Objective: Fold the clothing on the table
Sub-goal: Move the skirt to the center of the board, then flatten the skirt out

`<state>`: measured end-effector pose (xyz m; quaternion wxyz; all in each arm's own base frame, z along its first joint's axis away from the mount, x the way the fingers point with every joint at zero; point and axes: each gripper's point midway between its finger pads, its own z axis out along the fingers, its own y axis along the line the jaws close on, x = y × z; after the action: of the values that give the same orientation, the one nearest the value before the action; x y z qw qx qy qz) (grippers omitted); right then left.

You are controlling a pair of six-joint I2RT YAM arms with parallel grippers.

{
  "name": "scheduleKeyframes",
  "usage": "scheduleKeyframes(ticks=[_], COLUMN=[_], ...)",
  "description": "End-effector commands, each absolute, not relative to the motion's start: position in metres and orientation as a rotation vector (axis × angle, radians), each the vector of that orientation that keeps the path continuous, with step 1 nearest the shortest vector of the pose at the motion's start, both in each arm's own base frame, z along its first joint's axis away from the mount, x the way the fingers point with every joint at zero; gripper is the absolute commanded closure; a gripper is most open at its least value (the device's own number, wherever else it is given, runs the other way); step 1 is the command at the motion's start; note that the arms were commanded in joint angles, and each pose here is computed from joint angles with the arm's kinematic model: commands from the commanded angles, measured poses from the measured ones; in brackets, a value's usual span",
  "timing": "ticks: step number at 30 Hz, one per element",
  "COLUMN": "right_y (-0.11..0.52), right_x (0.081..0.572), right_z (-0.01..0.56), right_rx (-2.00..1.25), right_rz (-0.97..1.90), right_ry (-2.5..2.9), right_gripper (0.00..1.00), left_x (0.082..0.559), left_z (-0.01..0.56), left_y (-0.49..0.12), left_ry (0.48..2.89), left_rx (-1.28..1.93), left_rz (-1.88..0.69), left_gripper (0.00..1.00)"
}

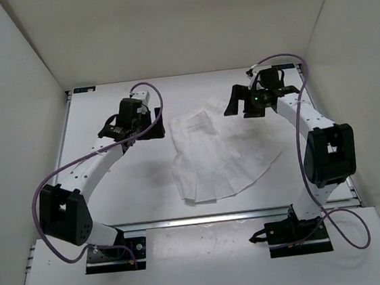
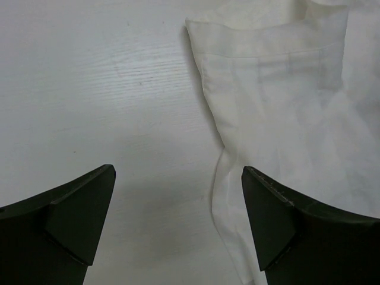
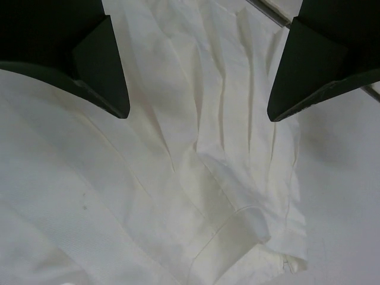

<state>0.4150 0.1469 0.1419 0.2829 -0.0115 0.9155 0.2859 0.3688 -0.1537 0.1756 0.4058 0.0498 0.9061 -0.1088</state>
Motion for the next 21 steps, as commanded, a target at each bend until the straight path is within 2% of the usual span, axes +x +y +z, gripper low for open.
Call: scheduleKeyframes(ticks=[1,6,9,13,15,17,19,20,21], right_y=[0.128,0.09,0.081,0.08,0.077,0.078,0.071,0.07,0.066], right_x=[0.424,0.42,0.419,0.424,0.427,0.438,0.444,0.445,0.445], right_z=[0.187,0.145,0.115,0.091,0.083,0.083,0.074,0.067,0.056], right_rx=[-0.103,-0.068,-0.1,-0.164,-0.173,-0.197,-0.235,-0.241,-0.232], right_rz=[0.659,0.497,0.417,0.326,0.27,0.229,0.159,0.142,0.137], right_ry=[2.272,2.385,2.477,2.539,2.567,2.544,2.556,2.576,2.601], right_gripper=[0.01,0.03,0.04,0.05,0.09,0.16,0.25,0.29,0.37], left_x=[0.376,0.393,0.411,0.43,0.442,0.448,0.458,0.458,0.463], left_z=[0.173,0.121,0.115,0.097,0.088,0.078,0.077,0.07,0.07], left_y=[-0.181,-0.218,-0.241,-0.253,-0.258,-0.261,-0.261,-0.26,-0.262], left_ry=[2.227,2.313,2.282,2.305,2.322,2.337,2.34,2.358,2.352], left_rx=[0.158,0.113,0.063,-0.004,-0.012,-0.04,-0.073,-0.079,-0.078], left_rz=[-0.396,-0.554,-0.67,-0.599,-0.584,-0.603,-0.622,-0.612,-0.607], left_gripper=[0.02,0.02,0.01,0.02,0.02,0.17,0.41,0.47,0.59])
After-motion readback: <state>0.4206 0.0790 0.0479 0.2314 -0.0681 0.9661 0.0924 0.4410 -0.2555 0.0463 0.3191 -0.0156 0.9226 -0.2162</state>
